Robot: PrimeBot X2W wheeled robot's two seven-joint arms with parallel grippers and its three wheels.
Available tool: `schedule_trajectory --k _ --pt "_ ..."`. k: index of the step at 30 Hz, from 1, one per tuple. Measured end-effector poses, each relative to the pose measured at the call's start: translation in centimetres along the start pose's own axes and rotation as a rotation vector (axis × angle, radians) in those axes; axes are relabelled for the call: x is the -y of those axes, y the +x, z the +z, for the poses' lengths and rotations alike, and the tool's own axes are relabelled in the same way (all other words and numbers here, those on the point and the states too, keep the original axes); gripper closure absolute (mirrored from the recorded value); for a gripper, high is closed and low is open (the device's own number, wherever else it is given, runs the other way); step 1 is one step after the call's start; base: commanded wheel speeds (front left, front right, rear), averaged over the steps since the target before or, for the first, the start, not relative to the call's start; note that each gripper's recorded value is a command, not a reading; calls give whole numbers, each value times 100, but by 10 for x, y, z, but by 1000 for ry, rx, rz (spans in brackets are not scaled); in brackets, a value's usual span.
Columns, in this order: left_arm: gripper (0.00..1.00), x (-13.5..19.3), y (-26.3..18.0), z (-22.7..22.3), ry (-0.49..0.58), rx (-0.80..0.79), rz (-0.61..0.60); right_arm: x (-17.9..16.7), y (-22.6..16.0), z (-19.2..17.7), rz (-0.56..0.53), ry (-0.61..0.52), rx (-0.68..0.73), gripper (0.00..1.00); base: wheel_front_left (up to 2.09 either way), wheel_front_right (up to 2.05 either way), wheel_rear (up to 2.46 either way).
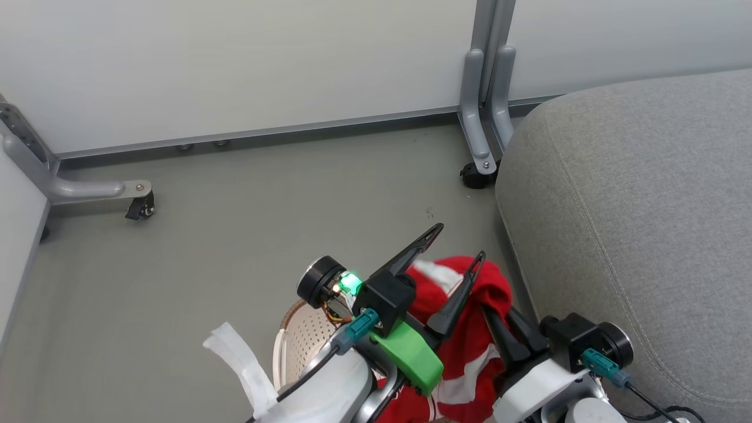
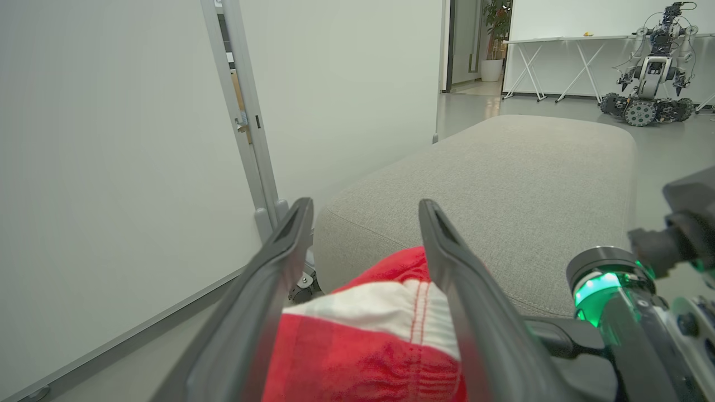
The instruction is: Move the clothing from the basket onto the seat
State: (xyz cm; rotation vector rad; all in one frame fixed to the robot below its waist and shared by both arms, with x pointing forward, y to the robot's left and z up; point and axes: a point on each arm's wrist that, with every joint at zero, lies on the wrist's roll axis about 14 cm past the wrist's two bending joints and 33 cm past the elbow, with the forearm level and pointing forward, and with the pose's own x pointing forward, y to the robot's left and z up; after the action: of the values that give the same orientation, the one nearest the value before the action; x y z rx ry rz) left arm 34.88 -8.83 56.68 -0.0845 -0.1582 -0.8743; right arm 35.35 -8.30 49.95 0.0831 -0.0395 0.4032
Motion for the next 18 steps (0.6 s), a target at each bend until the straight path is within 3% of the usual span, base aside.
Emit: schedule_trajectory --k 18 --pt "0 -5 -2 -5 16 -16 12 3 0 0 -11 4 1 100 0 0 0"
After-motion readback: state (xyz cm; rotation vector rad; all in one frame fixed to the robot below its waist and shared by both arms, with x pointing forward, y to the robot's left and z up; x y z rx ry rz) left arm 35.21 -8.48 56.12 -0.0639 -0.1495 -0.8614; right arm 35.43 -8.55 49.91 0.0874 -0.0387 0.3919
